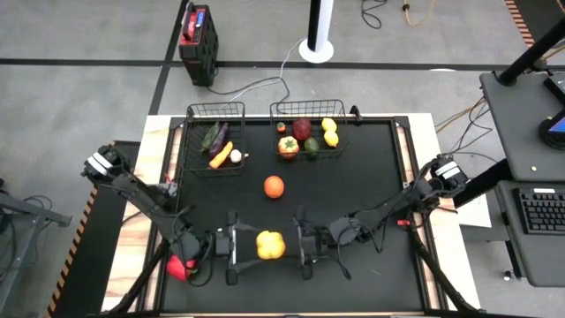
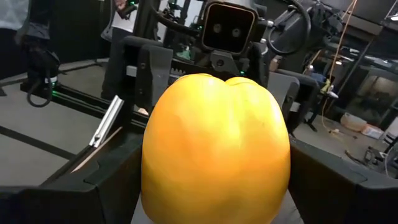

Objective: Sort produce into baskets
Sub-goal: Put the yellow bell pepper into the left black wire basket

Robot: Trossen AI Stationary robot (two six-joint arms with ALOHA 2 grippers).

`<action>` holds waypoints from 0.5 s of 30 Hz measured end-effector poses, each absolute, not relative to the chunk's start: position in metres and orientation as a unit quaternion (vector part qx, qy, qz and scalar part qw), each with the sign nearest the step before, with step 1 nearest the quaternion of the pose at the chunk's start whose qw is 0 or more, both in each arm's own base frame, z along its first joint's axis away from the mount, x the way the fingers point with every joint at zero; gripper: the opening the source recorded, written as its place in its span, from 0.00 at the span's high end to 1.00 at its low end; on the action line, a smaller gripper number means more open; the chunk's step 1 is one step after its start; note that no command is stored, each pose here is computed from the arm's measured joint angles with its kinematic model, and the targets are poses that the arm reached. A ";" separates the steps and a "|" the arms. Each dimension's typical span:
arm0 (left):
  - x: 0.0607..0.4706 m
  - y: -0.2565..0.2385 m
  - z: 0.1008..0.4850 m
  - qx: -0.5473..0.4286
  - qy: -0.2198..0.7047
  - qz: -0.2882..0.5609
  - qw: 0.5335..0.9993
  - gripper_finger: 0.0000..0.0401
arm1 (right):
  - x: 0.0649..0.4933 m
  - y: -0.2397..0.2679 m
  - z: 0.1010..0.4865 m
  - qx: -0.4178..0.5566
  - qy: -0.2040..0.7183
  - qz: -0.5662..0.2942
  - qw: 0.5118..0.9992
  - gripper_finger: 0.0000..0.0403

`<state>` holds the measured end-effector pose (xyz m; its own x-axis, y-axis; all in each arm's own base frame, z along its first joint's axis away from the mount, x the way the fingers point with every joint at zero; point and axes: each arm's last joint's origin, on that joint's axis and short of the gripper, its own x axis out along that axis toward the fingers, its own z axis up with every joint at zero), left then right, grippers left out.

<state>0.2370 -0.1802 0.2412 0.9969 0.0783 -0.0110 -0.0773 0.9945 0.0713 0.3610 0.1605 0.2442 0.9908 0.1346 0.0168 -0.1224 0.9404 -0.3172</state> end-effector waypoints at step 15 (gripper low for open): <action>0.240 -0.176 0.243 0.048 0.000 0.034 0.998 0.27 | 0.361 0.161 0.244 -0.157 -0.017 0.070 0.985 0.19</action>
